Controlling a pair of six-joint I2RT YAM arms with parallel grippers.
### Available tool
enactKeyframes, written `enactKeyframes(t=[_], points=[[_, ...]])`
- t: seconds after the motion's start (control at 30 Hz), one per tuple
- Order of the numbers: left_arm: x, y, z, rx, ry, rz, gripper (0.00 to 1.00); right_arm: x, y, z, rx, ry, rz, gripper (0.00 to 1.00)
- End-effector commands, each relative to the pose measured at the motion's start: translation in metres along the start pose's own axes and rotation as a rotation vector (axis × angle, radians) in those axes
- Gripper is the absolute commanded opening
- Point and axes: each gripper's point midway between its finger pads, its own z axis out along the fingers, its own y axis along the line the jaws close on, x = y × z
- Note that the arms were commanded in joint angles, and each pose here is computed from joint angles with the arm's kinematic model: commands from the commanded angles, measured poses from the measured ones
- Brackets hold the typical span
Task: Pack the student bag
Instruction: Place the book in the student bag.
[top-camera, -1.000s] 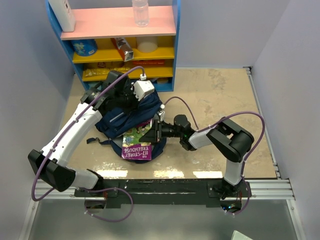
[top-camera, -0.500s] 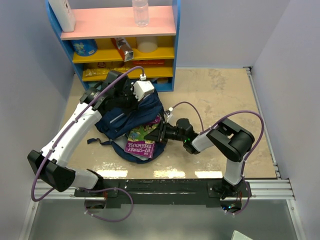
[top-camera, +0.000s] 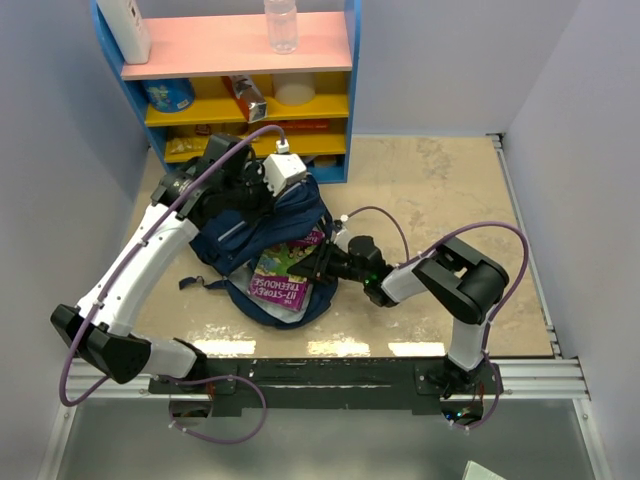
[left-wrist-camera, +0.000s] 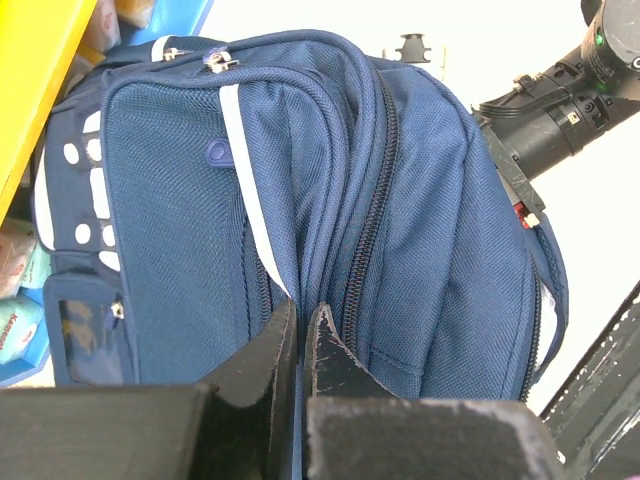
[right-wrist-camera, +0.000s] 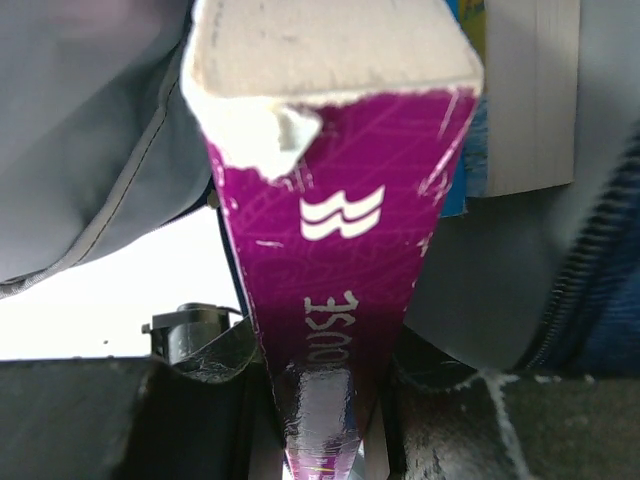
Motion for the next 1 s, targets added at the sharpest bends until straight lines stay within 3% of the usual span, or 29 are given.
enactKeyframes(t=[0.0, 0.17, 0.33, 0.6, 0.77, 0.87, 0.97], points=[[-0.080, 0.005, -0.052, -0.053, -0.314, 0.067, 0.00, -0.002, -0.009, -0.003, 0.017, -0.061, 0.033, 0.01], [-0.076, 0.000, -0.047, -0.027, -0.309, 0.064, 0.00, 0.005, -0.006, -0.006, 0.001, -0.056, 0.039, 0.01], [-0.069, -0.007, -0.042, 0.010, -0.295, 0.059, 0.00, -0.024, 0.030, 0.017, -0.040, -0.093, 0.010, 0.02], [-0.058, -0.016, -0.034, 0.054, -0.263, 0.055, 0.00, -0.091, 0.107, 0.047, -0.125, -0.270, -0.162, 0.48], [-0.052, -0.017, -0.031, 0.058, -0.250, 0.058, 0.00, -0.105, 0.110, 0.040, -0.004, -0.298, -0.276, 0.73], [-0.048, -0.017, -0.028, 0.057, -0.243, 0.060, 0.00, -0.103, 0.098, 0.025, 0.073, -0.307, -0.292, 0.82], [-0.046, -0.016, -0.025, 0.052, -0.236, 0.058, 0.00, -0.096, 0.088, 0.003, 0.123, -0.319, -0.295, 0.83]])
